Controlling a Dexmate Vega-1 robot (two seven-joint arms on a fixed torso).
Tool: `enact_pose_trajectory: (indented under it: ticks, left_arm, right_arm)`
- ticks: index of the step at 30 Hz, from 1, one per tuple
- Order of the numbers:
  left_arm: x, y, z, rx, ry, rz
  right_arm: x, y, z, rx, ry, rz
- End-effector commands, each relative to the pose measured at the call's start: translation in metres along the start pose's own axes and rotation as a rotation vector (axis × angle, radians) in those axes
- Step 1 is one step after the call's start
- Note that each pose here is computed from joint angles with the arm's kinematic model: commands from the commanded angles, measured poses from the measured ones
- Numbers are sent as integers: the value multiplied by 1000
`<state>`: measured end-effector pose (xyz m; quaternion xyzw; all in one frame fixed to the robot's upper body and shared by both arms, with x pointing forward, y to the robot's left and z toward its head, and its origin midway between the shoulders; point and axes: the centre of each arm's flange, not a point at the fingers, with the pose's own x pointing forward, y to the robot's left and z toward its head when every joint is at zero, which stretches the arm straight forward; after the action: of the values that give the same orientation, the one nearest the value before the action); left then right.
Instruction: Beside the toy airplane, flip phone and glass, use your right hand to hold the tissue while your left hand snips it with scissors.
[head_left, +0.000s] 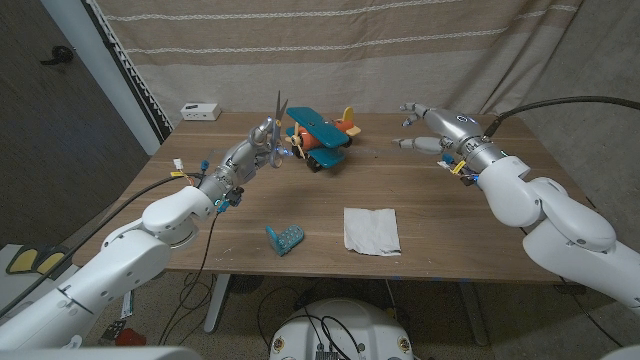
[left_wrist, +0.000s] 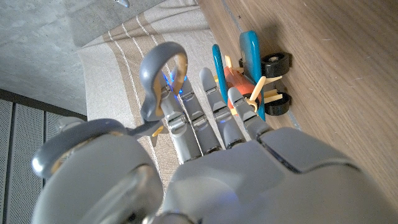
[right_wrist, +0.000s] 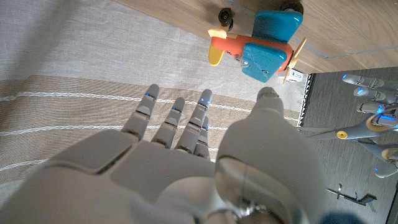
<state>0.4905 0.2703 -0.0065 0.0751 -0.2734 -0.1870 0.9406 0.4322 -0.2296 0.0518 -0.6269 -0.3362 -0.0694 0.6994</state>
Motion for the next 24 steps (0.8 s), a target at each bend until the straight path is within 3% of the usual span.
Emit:
enact_pose_trajectory:
  ticks: [1, 9, 13, 24]
  left_arm:
    - [1, 1, -1, -2, 3, -1]
    - [0, 1, -2, -7, 4, -3]
    - [0, 1, -2, -5, 7, -3]
    - [2, 2, -3, -12, 9, -1]
  right_arm:
    - [0, 12, 4, -23, 3, 93]
    - [1, 22, 8, -38, -6, 156]
    - [1, 30, 12, -135, 2, 176]
    - [0, 48, 8, -50, 20, 251]
